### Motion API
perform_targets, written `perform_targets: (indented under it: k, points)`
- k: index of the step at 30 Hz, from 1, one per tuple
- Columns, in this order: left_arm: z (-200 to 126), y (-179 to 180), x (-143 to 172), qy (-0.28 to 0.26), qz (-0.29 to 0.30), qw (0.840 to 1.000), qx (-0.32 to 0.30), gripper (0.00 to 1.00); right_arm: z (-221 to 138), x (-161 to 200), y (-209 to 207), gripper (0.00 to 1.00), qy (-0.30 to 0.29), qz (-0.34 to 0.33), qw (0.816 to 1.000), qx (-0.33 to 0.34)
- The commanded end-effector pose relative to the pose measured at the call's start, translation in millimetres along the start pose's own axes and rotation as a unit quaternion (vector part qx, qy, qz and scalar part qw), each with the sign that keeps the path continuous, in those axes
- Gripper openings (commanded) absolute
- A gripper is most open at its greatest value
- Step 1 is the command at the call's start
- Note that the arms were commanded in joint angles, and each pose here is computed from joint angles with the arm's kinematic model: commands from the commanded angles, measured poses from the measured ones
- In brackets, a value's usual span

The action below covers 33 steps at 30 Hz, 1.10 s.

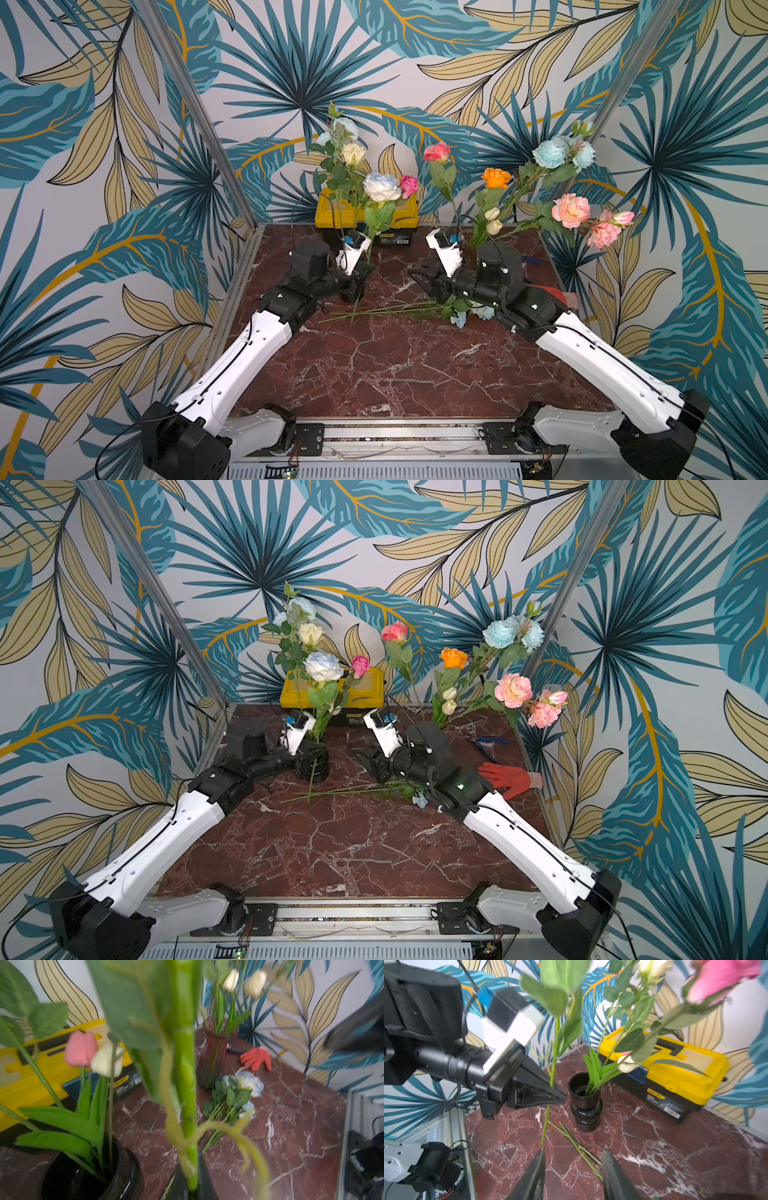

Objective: Pick out blue flowers from the vase
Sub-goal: Place the flower at the center of the board.

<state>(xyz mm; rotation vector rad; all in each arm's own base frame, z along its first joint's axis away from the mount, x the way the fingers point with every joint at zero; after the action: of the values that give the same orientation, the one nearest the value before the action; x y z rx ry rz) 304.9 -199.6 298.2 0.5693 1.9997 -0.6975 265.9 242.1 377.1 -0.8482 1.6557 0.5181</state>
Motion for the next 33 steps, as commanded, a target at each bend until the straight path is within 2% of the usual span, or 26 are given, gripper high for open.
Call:
perform_targets:
  k: [1,6,9,13,18,22,33]
  points:
    - [13,11,27,0.08,0.066,0.992,-0.071,0.0,-16,12,-17,0.44,0.001,0.024,0.999,0.049]
    - [37,7,55,0.162,0.144,0.97,-0.107,0.0,-50,-3,-24,0.43,-0.049,0.035,0.996,0.067]
    - [52,3,71,0.199,0.18,0.958,-0.104,0.0,-63,-6,-31,0.43,-0.043,0.023,0.994,0.093]
    - [72,-1,96,0.254,0.24,0.93,-0.115,0.0,-78,-12,-34,0.43,-0.056,0.017,0.992,0.111]
    - [90,-22,123,0.291,0.308,0.9,-0.101,0.0,-83,-7,-40,0.42,-0.051,0.018,0.99,0.129]
    - [105,-26,136,0.314,0.339,0.882,-0.097,0.0,-81,-2,-42,0.42,-0.052,0.024,0.99,0.132]
    - [153,-29,139,0.332,0.377,0.862,-0.071,0.0,-70,9,-47,0.42,-0.047,0.038,0.99,0.129]
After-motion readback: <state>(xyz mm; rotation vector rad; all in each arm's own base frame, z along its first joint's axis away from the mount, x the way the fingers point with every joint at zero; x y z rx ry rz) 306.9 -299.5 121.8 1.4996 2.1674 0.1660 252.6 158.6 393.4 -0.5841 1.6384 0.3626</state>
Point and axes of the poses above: each gripper's point midway between its finger pads, its own z axis out along the fingers, its own y axis along the line the jaws close on, x = y × z, the point moved 3 cm from there along -z, back along the fingers, and after that the axes turned 12 degrees about -z, right-handed, at the moved point
